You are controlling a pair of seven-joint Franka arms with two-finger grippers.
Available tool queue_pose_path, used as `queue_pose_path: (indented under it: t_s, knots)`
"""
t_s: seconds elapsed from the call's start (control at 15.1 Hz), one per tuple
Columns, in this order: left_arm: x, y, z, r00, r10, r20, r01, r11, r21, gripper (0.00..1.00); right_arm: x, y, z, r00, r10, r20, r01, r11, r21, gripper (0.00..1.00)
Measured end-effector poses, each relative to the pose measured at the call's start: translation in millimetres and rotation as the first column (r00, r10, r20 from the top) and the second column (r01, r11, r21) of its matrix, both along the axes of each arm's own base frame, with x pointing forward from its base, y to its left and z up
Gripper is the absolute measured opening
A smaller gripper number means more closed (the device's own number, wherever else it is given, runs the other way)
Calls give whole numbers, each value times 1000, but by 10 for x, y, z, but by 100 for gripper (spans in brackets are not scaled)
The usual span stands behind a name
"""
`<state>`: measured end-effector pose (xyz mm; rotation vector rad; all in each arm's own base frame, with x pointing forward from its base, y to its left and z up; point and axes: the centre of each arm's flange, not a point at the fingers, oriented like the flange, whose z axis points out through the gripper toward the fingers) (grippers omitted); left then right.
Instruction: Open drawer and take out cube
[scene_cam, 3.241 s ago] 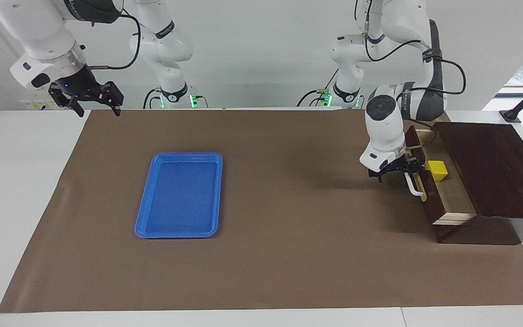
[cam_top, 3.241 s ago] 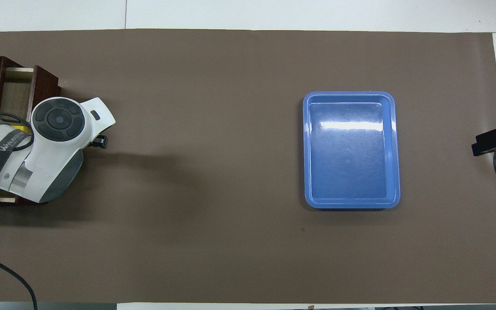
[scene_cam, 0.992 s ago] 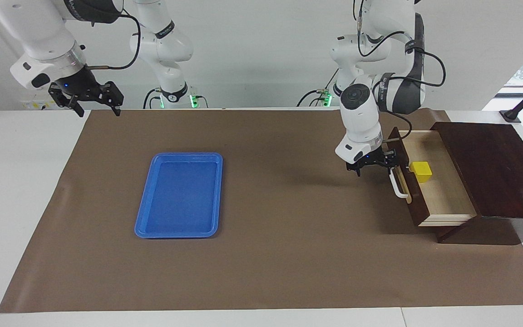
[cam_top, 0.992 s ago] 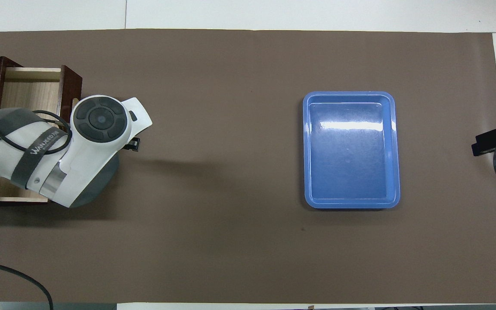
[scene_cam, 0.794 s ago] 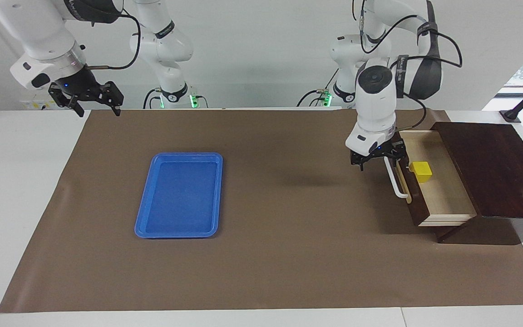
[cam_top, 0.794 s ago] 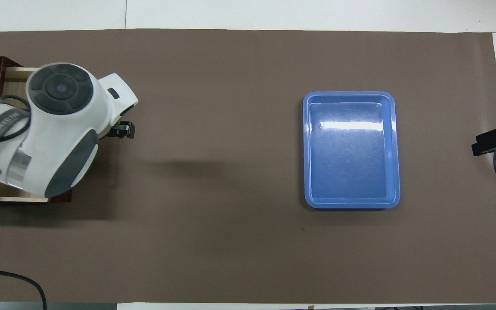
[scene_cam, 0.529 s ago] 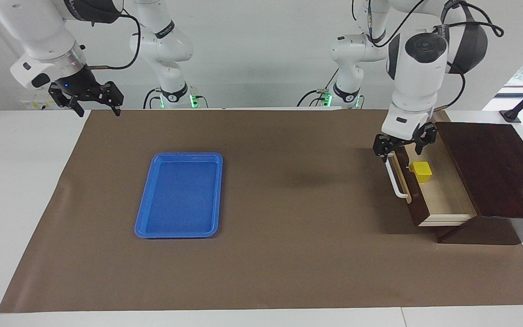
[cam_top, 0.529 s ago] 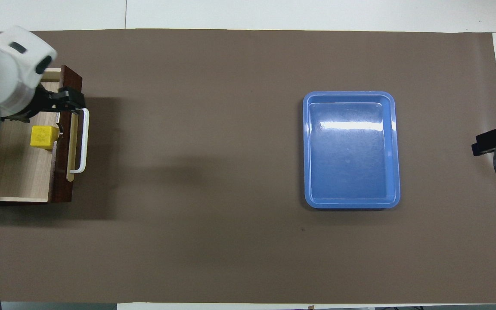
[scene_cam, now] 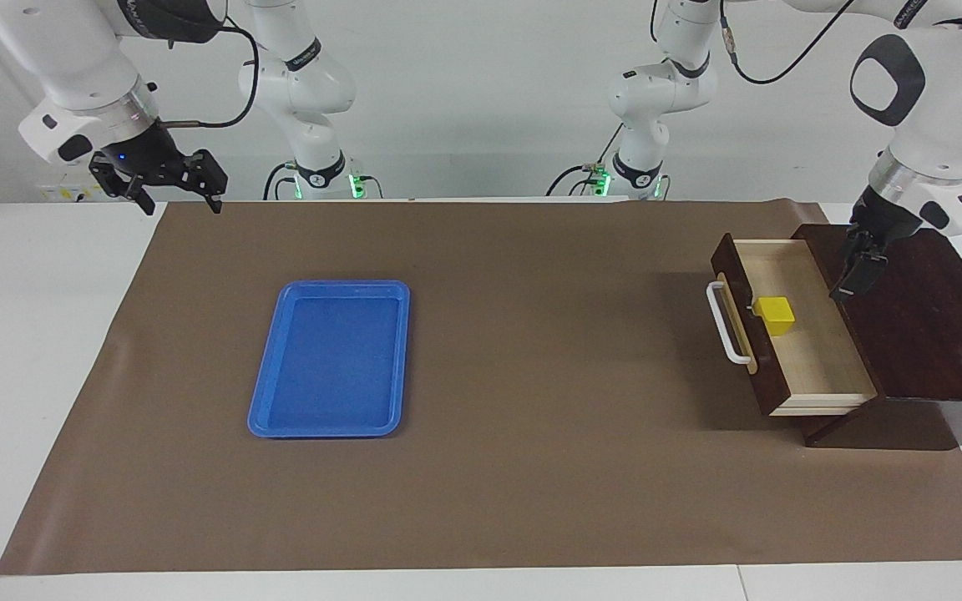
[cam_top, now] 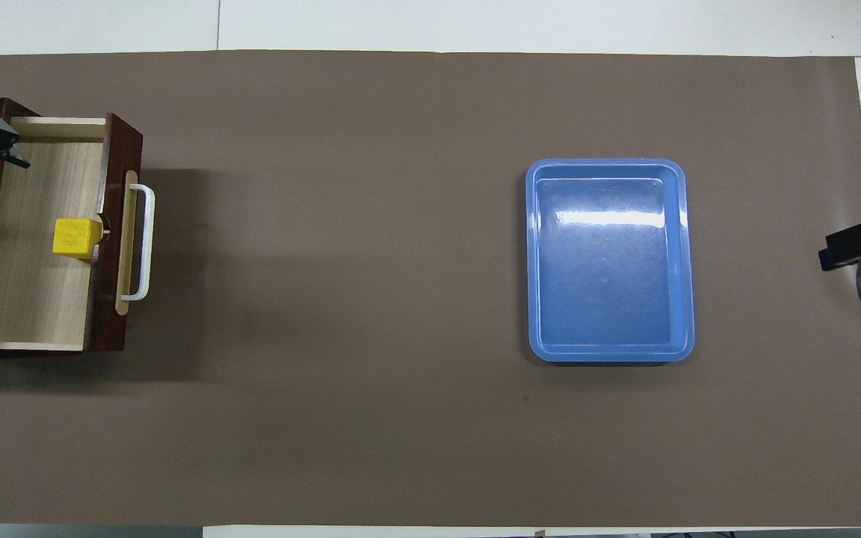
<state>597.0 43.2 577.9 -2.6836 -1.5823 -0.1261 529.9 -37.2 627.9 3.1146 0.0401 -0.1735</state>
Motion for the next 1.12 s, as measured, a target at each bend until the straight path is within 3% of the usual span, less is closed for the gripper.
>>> queue_pose_path:
  t_s: [0.46, 0.73, 1.12]
  knots:
    - [-170, 137, -507, 950, 310, -37, -311, 950, -10, 100, 0, 0, 0, 1000, 0, 0, 0, 1000, 0, 100]
    - [-187, 36, -716, 933, 357, -47, -357, 934, -9, 100, 0, 0, 0, 1000, 0, 0, 0, 1000, 0, 100]
    - [-134, 33, -903, 916, 400, -22, -400, 916, -22, 100, 0, 0, 0, 1000, 0, 0, 0, 1000, 0, 100]
